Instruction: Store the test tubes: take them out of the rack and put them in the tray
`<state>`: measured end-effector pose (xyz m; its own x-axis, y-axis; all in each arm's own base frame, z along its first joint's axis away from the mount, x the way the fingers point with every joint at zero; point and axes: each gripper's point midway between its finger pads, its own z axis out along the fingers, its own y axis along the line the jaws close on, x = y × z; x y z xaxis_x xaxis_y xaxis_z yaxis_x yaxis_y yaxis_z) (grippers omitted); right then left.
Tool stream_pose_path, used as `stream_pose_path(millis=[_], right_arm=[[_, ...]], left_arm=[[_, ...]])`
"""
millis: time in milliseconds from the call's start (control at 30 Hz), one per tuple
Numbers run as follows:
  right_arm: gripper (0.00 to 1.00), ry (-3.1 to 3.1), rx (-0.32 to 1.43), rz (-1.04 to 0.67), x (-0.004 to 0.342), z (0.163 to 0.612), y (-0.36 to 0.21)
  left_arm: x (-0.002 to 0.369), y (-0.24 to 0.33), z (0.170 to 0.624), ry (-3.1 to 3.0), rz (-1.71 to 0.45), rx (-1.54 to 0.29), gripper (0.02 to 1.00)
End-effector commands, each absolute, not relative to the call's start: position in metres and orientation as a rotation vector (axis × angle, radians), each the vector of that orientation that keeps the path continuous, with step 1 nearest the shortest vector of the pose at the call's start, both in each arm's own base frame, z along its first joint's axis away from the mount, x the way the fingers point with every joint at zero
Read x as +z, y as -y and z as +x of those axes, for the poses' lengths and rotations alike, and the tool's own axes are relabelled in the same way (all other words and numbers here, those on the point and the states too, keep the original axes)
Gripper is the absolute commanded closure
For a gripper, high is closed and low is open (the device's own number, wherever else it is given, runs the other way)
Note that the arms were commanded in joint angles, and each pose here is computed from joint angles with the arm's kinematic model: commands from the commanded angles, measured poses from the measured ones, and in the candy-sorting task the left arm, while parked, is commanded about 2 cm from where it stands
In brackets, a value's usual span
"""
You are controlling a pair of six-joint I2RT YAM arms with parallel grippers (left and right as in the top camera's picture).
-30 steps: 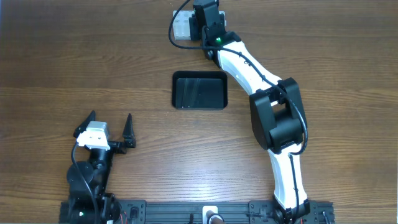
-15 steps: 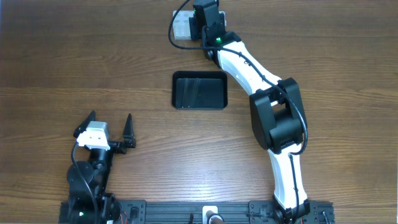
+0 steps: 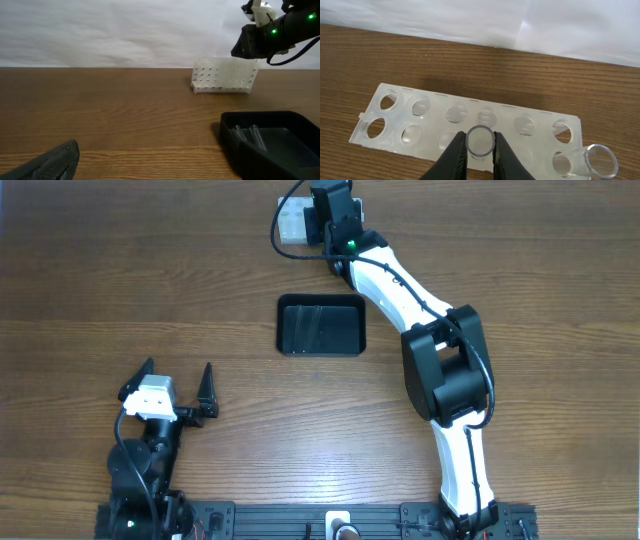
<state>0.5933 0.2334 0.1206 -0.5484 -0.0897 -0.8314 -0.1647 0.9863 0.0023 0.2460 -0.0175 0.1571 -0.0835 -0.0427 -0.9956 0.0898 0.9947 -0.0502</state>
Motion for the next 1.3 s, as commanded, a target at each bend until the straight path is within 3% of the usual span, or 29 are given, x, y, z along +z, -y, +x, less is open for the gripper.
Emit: stream_pose_path(millis=[33, 367, 500, 667, 1067, 1167, 1300], right_arm=[[0.877, -2.145, 0.074, -0.169, 0.119, 0.6, -0.232], [0.895, -2.134, 0.064, -0.159, 0.122, 0.601, -0.23], [0.897, -2.11, 0.074, -0.154, 0.139, 0.6, -0.231], [0.901, -2.042, 0.097, -0.15, 0.188, 0.594, -0.232], [0.904, -1.813, 0.176, -0.103, 0.359, 0.541, -0.209], [0.91, -1.866, 0.193, -0.082, 0.368, 0.518, -0.2], [0.91, -2.037, 0.247, -0.096, 0.341, 0.491, -0.201]], left_arm=[[0.156, 0.017, 0.246, -1.649, 0.048, -0.094, 0.018], [0.156, 0.017, 0.246, -1.649, 0.048, -0.094, 0.018], [0.156, 0.017, 0.246, -1.649, 0.049, -0.094, 0.018], [0.156, 0.017, 0.246, -1.649, 0.049, -0.094, 0.018], [0.156, 0.017, 0.246, -1.649, 0.048, -0.094, 0.018], [0.156, 0.017, 0.246, -1.649, 0.048, -0.094, 0.018], [0.156, 0.017, 0.246, -1.649, 0.048, -0.094, 0.02]])
